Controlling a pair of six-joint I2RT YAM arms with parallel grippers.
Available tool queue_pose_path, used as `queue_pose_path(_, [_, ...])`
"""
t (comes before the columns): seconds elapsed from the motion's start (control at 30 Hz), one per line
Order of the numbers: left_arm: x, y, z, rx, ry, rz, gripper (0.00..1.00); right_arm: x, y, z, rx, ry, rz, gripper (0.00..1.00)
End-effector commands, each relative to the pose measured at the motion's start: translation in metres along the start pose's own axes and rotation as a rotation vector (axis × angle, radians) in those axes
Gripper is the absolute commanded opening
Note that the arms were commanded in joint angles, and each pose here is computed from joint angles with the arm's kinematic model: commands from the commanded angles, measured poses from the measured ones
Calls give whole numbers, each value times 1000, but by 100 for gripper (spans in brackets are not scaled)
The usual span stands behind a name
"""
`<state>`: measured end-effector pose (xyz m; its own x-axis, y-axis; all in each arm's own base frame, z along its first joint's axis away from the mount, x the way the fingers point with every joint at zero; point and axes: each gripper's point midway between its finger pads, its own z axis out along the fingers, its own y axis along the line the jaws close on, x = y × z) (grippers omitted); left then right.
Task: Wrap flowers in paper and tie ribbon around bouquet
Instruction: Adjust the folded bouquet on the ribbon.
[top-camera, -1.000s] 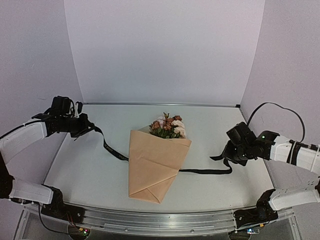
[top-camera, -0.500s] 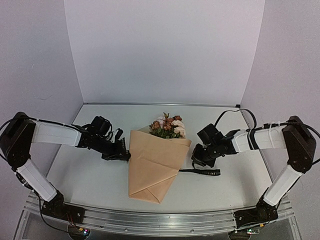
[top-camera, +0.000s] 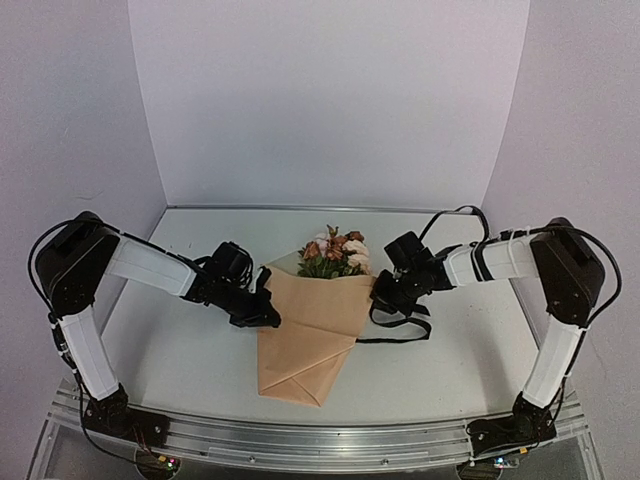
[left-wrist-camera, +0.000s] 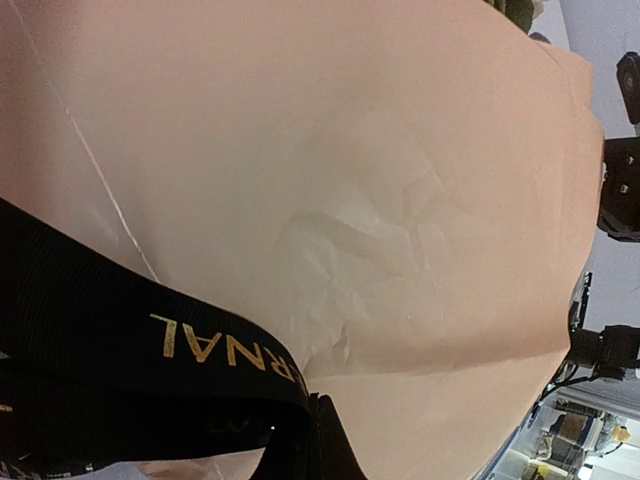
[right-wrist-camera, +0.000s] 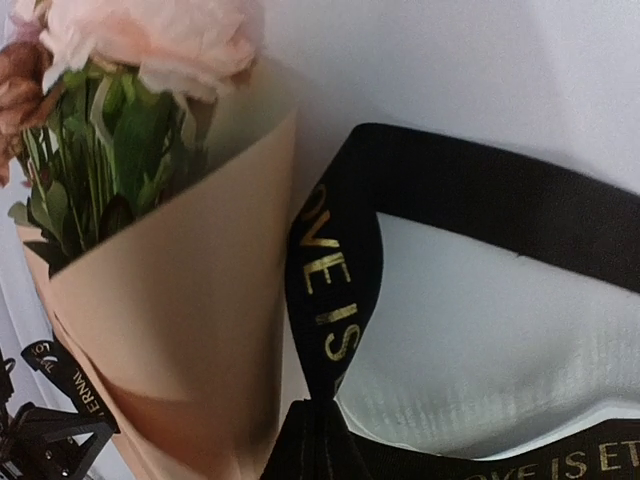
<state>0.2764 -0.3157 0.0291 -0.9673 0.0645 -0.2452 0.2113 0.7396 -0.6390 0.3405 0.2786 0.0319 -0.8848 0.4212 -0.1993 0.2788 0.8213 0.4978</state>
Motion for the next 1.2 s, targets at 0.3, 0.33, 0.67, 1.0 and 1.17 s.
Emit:
queue_pose_path(0.3, [-38, -13, -34, -43, -202, -63, 0, 10, -26, -39, 68, -43, 27, 0])
queue_pose_path(0.33, [-36, -3, -42, -97, -223, -77, 0, 14, -24, -32, 64, -28, 33, 0])
queue_pose_path(0.67, [-6, 75, -72, -438, -229, -167, 0, 15, -10, -8, 34, 5, 60, 0])
queue_pose_path(1.0, [13, 57, -33, -335, -76, -137, 0, 2, 4, 5, 14, 17, 61, 0])
queue_pose_path(1.17, [18, 34, -15, -271, -32, -95, 0, -9, 13, 10, -8, 24, 67, 0])
